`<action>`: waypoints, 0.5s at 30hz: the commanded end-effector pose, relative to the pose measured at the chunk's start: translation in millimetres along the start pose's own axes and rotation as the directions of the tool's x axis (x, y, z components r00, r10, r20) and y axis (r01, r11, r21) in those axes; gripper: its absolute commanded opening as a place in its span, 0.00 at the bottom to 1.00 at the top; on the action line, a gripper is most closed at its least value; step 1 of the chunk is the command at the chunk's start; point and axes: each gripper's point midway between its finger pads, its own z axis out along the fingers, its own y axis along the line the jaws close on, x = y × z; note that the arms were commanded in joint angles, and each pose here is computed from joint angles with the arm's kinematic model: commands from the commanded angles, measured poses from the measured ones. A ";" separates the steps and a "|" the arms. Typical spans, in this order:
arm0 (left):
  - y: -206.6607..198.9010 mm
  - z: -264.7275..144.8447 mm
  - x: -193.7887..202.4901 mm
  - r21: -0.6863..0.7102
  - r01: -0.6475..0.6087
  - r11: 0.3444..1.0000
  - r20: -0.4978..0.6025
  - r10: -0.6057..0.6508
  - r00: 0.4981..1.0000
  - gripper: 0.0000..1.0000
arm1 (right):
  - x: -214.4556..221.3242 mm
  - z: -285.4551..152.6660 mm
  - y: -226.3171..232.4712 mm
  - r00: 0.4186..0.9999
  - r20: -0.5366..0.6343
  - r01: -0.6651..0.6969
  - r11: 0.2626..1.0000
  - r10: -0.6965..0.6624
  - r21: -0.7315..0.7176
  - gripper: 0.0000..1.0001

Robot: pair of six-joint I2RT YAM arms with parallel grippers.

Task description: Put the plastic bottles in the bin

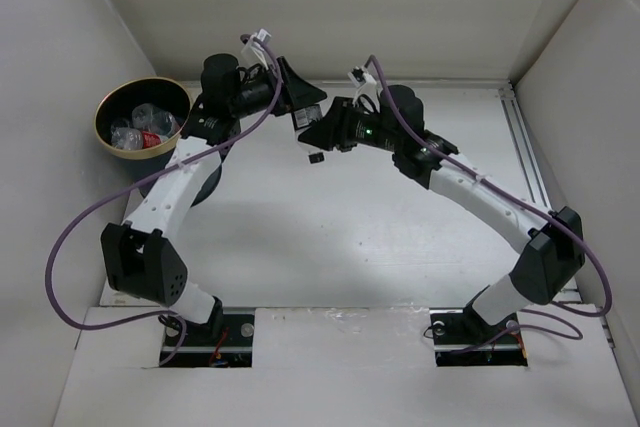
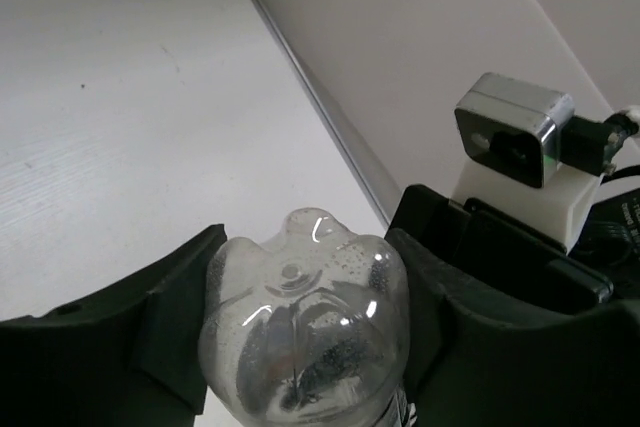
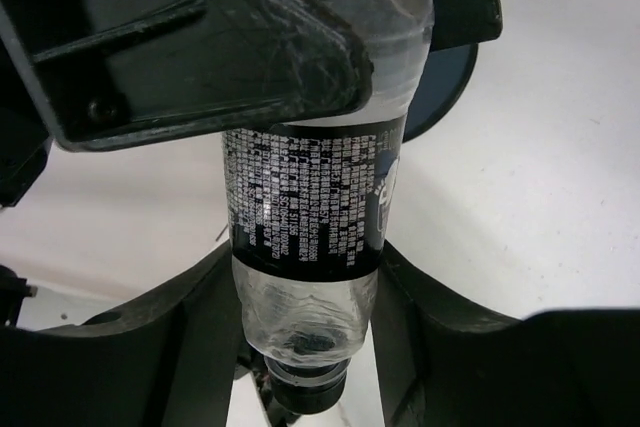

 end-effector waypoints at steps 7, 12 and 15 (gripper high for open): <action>-34.8 -19.4 -83.6 -0.089 -0.122 0.989 0.155 0.135 0.979 0.00 | -41.4 -5.6 -30.7 0.986 0.164 0.000 0.994 -0.018 0.110 1.00; -2.8 -74.9 -175.5 -0.270 -0.092 0.958 0.294 0.173 0.940 0.00 | -19.9 -24.9 -89.7 0.989 0.149 -0.058 0.961 0.018 0.270 1.00; 14.8 -131.7 -231.0 -0.437 -0.089 0.895 0.399 0.282 0.873 0.00 | -10.2 -34.7 -106.5 0.991 0.135 -0.053 0.951 0.011 0.306 1.00</action>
